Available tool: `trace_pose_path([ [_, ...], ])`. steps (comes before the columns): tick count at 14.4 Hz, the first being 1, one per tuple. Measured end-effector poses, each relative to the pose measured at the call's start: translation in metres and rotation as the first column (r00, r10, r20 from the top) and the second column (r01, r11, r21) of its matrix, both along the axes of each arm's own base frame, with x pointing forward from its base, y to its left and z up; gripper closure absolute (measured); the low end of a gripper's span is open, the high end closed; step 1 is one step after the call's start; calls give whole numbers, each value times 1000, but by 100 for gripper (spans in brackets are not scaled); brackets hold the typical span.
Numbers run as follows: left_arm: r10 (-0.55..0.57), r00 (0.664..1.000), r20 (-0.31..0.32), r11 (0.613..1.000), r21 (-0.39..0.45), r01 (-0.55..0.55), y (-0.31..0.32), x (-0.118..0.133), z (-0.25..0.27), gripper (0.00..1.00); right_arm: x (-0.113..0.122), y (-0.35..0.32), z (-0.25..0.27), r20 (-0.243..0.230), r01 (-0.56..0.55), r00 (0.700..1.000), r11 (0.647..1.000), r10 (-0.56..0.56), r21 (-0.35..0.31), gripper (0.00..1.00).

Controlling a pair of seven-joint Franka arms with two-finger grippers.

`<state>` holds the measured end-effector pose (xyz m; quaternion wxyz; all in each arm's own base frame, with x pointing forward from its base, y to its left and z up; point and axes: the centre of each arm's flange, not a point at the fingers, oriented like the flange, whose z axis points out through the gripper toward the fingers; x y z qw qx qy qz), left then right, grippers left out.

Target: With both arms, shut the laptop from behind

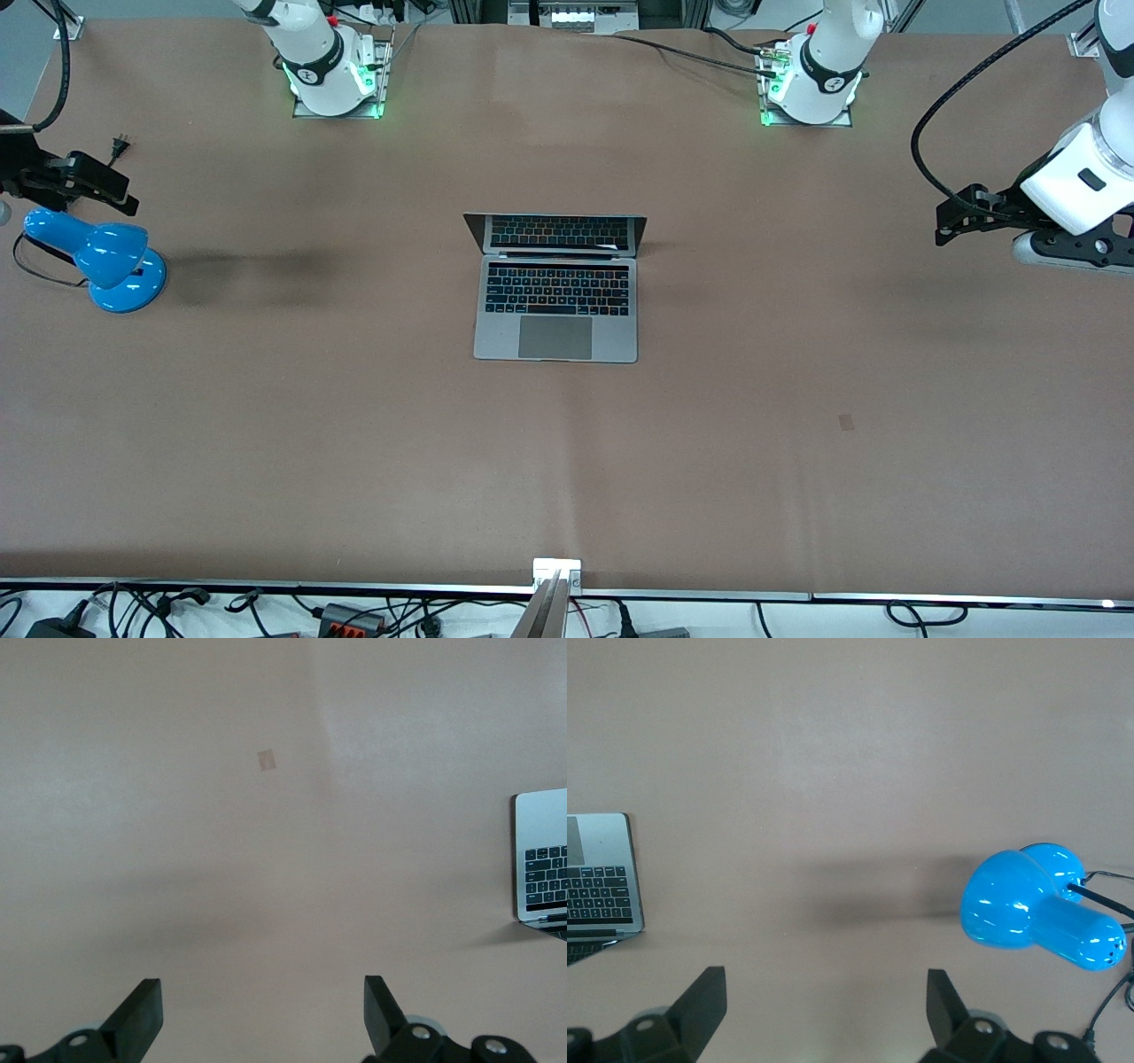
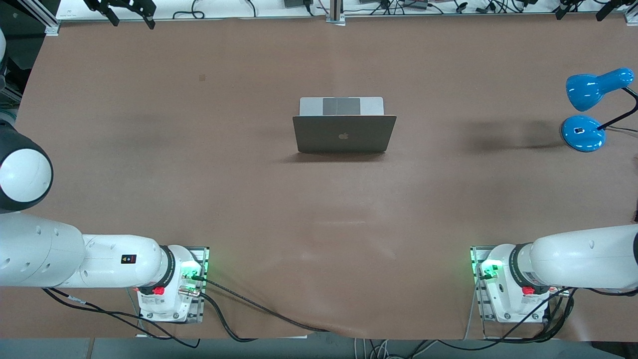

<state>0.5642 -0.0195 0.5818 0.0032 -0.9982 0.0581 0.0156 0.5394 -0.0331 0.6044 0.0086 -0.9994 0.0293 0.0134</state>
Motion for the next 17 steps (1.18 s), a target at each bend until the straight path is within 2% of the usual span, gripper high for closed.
trace_pose_path([
  [5,-3,1000,-15,1000,4,3,-1,-2,-1,0,-1,0,-2,-5,0,1000,1000,0,1,0],
  [7,-7,1000,-15,999,33,7,1,-2,-1,0,-1,0,-3,-8,0,1000,1000,0,1,0],
  [8,-8,1000,-12,999,40,9,1,-2,0,0,-1,0,-4,-9,-1,1000,1000,1,1,7],
  [10,-9,1000,-4,999,43,9,2,0,3,0,-2,0,-7,-15,-1,1000,1000,1,1,31],
  [12,-8,1000,2,999,43,8,2,4,5,0,-3,5,-10,-34,-11,999,1000,12,2,50],
  [13,-6,1000,2,999,39,6,2,7,5,0,-4,11,-11,-47,-22,999,1000,22,3,62],
  [17,2,1000,-30,1000,1,-2,-1,11,-1,0,-5,29,-14,-64,-52,997,999,52,3,99],
])
